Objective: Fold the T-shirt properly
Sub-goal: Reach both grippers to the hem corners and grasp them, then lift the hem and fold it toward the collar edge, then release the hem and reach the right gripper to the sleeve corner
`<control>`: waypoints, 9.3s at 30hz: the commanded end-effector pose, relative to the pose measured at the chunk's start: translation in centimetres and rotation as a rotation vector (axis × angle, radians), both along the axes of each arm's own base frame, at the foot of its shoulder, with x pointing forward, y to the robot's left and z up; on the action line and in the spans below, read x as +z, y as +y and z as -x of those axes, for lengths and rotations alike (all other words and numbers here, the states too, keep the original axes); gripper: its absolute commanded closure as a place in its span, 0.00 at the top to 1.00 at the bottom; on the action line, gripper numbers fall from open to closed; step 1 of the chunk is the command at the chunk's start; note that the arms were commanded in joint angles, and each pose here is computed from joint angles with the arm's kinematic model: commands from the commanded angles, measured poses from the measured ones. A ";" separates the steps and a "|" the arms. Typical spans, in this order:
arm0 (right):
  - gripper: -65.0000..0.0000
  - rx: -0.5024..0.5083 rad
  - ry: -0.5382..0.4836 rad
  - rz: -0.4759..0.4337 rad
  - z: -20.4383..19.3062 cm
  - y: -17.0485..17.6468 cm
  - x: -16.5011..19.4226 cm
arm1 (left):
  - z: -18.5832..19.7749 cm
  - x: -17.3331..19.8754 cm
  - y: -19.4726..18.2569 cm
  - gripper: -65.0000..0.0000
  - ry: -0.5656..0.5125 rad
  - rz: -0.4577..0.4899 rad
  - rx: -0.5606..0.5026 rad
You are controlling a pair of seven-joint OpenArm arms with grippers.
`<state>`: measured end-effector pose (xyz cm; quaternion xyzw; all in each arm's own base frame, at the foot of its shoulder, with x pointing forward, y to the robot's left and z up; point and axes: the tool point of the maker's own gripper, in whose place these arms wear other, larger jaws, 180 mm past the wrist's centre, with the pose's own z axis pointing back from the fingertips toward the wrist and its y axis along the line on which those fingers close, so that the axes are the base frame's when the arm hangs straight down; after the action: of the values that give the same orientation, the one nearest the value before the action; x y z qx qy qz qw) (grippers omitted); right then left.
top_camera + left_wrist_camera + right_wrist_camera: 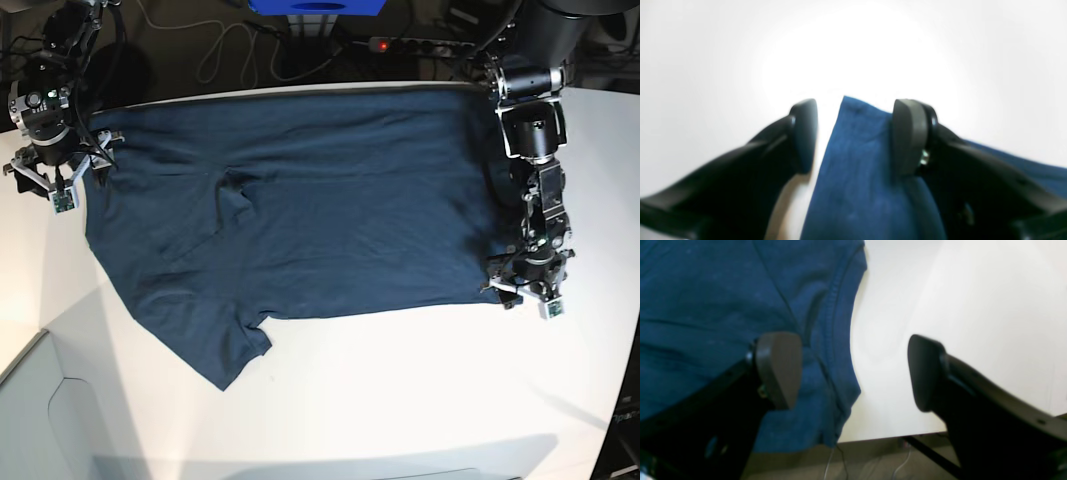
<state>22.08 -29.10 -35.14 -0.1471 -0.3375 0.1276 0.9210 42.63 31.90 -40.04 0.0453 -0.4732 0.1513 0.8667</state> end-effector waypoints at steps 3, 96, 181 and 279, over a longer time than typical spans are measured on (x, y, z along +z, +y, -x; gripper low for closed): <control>0.75 0.022 -0.034 0.017 -0.7 -0.1 1.1 | -2.1 2.3 1.4 0.52 -0.076 -0.025 0.022; 0.00 0.236 -0.313 -0.263 -25.0 7.5 1.6 | 1.3 3.1 0.1 0.00 -0.105 -0.073 -0.028; 0.00 0.209 -0.226 -0.388 -26.2 9.1 -3.5 | 6.8 8.6 -2.1 0.00 -0.211 -0.122 -0.057; 0.26 0.112 0.061 -0.275 -15.6 7.8 -7.6 | 10.9 7.4 -3.8 0.00 -0.176 -0.125 -0.082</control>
<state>37.74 -20.68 -42.78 0.0165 -0.3434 0.1303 0.9299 30.98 27.70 -34.26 0.0600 -0.5339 0.0935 0.8382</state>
